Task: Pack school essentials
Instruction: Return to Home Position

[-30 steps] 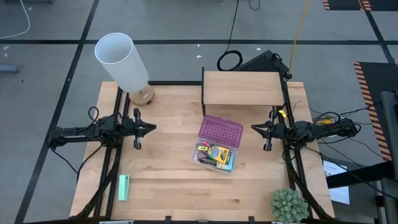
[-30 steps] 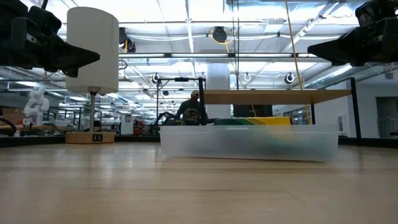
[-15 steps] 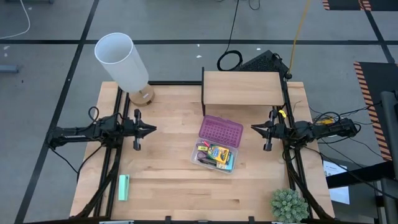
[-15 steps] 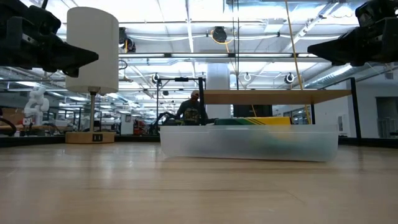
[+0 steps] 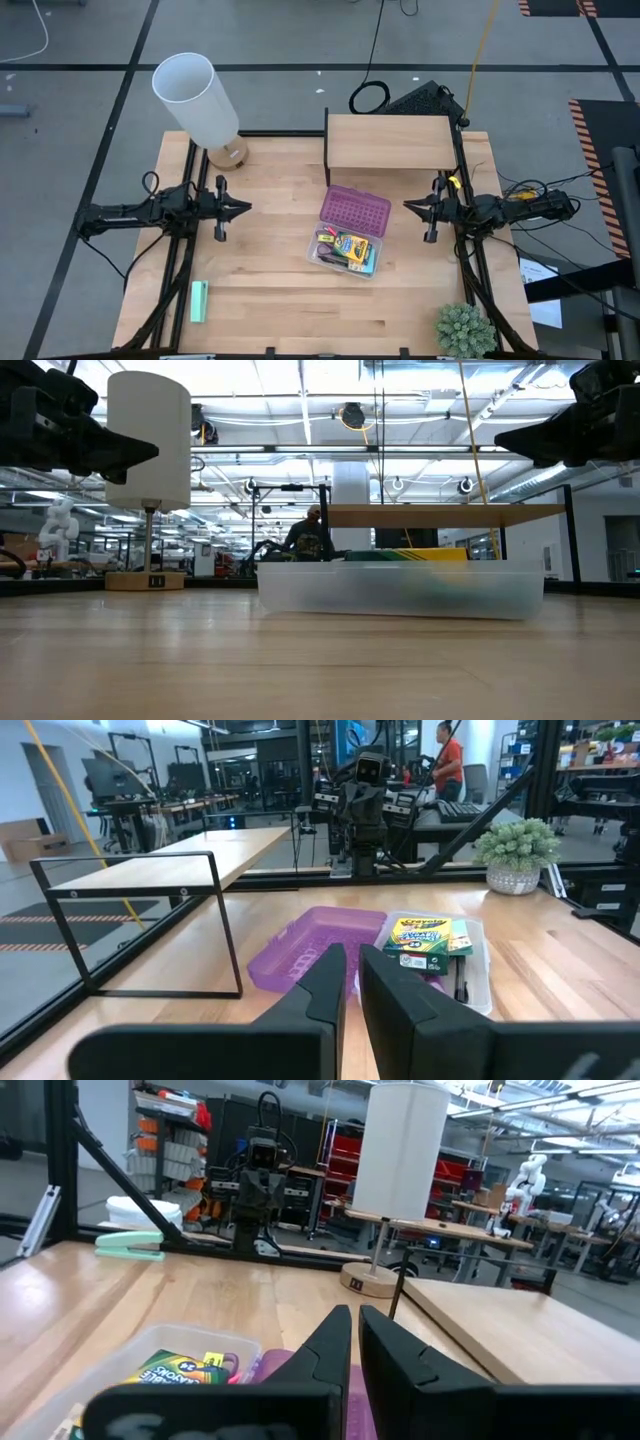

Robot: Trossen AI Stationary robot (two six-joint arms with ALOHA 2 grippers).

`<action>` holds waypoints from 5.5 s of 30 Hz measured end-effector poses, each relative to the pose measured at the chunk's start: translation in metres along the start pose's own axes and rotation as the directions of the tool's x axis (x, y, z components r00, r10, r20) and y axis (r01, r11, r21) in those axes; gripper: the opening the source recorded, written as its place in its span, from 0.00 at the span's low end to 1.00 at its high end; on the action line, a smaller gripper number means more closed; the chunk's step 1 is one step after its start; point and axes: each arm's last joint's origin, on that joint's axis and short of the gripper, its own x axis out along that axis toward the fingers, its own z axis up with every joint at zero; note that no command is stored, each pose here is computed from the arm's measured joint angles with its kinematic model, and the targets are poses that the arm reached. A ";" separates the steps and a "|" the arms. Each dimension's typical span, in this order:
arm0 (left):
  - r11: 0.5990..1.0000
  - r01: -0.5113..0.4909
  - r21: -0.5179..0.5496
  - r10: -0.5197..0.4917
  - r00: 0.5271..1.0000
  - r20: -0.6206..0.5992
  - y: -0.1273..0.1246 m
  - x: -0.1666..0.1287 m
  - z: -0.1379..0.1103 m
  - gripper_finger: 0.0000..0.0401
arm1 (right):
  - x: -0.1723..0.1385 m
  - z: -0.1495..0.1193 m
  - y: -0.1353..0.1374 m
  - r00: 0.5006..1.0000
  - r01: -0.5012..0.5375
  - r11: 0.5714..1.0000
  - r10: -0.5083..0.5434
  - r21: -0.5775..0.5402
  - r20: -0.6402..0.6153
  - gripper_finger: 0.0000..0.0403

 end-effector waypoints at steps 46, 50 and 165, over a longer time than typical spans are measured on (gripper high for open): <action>1.000 -0.002 0.000 0.002 1.000 0.001 0.000 0.000 0.000 0.09 | 0.002 -0.006 -0.001 0.963 -0.270 0.958 0.271 -0.102 0.000 0.00; 1.000 -0.002 0.000 0.002 1.000 0.001 0.000 0.000 0.000 0.09 | 0.003 -0.007 -0.005 0.974 -0.228 0.968 0.229 -0.103 -0.008 0.00; 1.000 -0.002 0.000 0.002 1.000 0.001 0.000 0.000 0.000 0.09 | 0.004 -0.008 -0.013 0.992 -0.125 0.989 0.124 -0.084 -0.025 0.00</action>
